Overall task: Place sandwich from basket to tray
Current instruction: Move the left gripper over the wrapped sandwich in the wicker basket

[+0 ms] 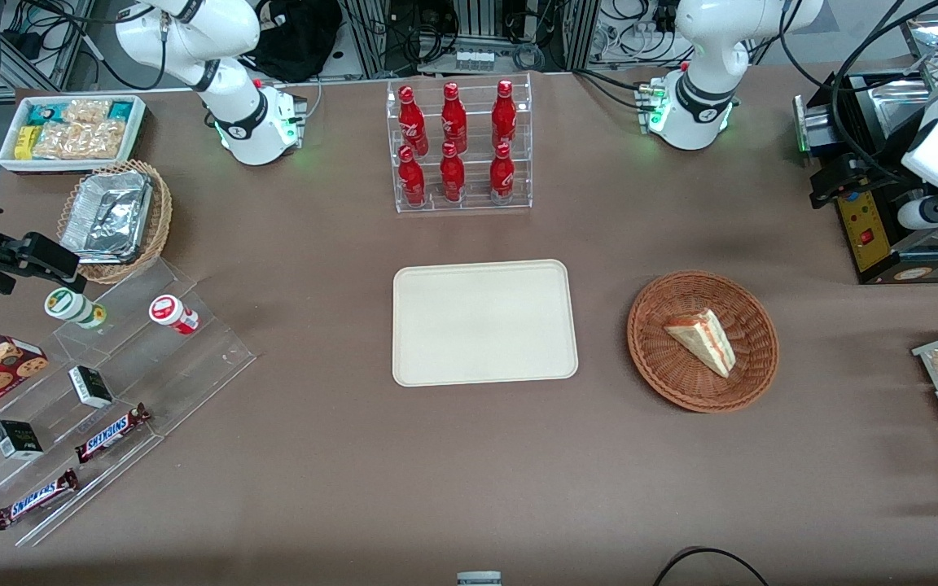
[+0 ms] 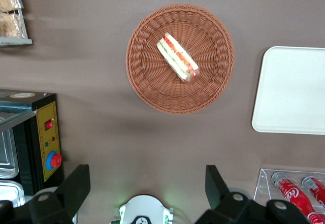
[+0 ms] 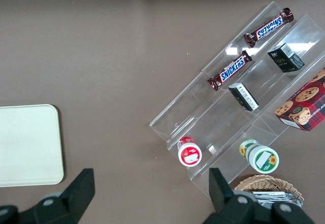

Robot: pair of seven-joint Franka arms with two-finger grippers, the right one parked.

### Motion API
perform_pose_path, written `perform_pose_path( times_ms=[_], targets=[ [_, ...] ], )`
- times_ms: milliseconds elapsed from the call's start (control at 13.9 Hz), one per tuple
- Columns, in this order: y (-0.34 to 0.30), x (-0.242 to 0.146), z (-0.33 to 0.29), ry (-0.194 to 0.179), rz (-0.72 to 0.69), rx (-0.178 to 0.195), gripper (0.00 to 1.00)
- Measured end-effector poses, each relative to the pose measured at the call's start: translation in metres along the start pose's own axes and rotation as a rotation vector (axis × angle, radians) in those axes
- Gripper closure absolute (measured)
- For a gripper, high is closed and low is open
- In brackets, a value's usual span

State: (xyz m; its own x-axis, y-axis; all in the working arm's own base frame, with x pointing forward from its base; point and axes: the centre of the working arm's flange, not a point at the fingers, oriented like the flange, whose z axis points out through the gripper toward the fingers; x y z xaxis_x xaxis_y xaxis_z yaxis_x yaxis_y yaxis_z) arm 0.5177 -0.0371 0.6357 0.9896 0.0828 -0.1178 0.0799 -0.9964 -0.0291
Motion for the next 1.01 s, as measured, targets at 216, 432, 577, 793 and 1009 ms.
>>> perform_pose_path(
  times_ms=[216,432,577,793,1009],
  targets=[
    [0.0,0.003,0.002,0.001,0.0,-0.001,0.0],
    [0.001,0.022,0.03,-0.04,0.001,-0.002,0.0],
    [0.001,0.043,0.059,-0.07,-0.006,0.006,0.0],
    [0.005,0.069,0.11,-0.041,-0.072,0.005,0.0],
    [0.019,0.076,0.17,0.017,-0.188,0.01,0.0]
  ],
)
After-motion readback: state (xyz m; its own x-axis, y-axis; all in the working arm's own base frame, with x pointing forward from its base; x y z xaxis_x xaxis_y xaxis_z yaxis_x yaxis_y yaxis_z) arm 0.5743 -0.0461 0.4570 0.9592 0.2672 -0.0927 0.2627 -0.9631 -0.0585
